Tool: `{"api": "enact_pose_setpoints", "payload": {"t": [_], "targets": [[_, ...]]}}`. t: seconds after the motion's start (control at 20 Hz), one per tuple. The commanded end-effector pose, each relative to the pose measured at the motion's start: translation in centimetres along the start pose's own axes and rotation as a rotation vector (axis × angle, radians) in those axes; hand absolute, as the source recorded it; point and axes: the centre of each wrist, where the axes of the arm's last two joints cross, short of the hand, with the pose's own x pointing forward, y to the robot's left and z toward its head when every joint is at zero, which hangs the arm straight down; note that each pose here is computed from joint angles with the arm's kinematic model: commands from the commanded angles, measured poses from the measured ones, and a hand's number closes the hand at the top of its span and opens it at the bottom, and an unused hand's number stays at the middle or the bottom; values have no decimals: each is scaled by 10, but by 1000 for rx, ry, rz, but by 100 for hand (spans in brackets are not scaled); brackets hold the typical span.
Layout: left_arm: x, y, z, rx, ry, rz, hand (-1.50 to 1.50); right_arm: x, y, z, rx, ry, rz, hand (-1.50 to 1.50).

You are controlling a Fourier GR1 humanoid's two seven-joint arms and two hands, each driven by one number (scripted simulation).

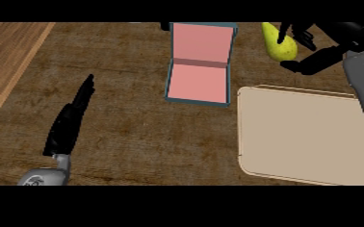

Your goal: Pick the pear from the tray and place it in the cardboard box

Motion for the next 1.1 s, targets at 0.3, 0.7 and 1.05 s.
{"api": "enact_pose_setpoints", "payload": {"t": [0.3, 0.7, 1.05], "targets": [[-4, 0, -2, 43, 25, 7, 0, 12, -20, -81, 50, -203, -163, 150], [-5, 9, 8, 22, 37, 6, 0, 40, 26, -155, 135, -171, -153, 150], [-7, 13, -1, 39, 34, 2, 0, 57, 83, -189, 250, -129, -104, 150]]}}
